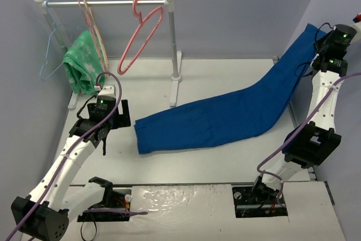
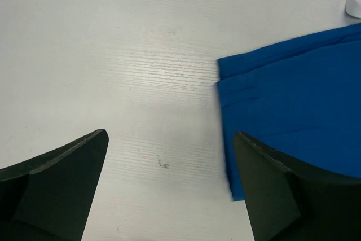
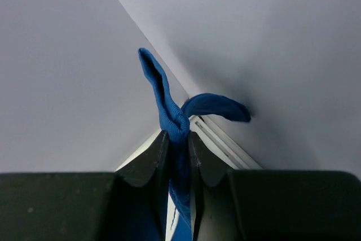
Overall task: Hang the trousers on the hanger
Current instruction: Fold the trousers at the center of the board.
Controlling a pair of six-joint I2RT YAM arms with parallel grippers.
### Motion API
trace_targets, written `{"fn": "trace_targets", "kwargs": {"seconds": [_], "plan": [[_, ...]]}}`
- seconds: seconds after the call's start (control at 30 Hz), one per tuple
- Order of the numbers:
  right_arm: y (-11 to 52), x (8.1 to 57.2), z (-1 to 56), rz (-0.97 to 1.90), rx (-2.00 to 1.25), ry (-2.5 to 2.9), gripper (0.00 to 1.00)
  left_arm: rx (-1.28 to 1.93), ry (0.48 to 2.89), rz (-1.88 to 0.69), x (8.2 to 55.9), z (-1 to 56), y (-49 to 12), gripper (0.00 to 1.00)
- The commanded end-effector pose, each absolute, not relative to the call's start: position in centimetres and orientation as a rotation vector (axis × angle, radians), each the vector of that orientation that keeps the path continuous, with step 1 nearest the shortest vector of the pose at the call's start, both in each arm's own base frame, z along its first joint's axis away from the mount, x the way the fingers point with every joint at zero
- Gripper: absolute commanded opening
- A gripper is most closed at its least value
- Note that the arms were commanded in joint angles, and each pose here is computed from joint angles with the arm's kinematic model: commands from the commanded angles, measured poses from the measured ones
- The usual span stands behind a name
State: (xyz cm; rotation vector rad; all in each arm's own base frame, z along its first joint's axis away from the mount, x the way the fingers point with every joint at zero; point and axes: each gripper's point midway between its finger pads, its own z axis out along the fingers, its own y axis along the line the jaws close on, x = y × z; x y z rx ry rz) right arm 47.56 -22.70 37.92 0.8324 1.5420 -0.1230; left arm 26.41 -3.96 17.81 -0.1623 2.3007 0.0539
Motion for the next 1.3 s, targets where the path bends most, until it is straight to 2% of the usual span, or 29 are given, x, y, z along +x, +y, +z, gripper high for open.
{"fn": "trace_targets", "kwargs": {"seconds": [0.0, 0.23, 0.67, 1.0, 1.27], "plan": [[-19.8, 48.9, 43.7, 0.001, 0.623, 1.457, 0.00, -0.175, 2.230, 0.038, 27.3, 19.6, -4.0, 0.91], [-5.4, 49.0, 41.0, 0.180, 0.328, 1.609, 0.00, -0.186, 2.222, 0.027, 27.2, 19.8, -4.1, 0.91], [16.0, 42.8, 35.0, 0.471, -0.070, 1.747, 0.00, -0.191, 2.215, 0.014, 27.1, 20.1, -4.1, 0.91], [24.9, 38.6, 30.0, 0.660, -0.175, 1.787, 0.00, -0.187, 2.228, 0.015, 27.0, 19.8, -4.1, 0.91], [30.5, 35.7, 28.7, 0.789, -0.267, 1.791, 0.00, -0.185, 2.247, 0.014, 27.1, 19.4, -4.2, 0.91]]}}
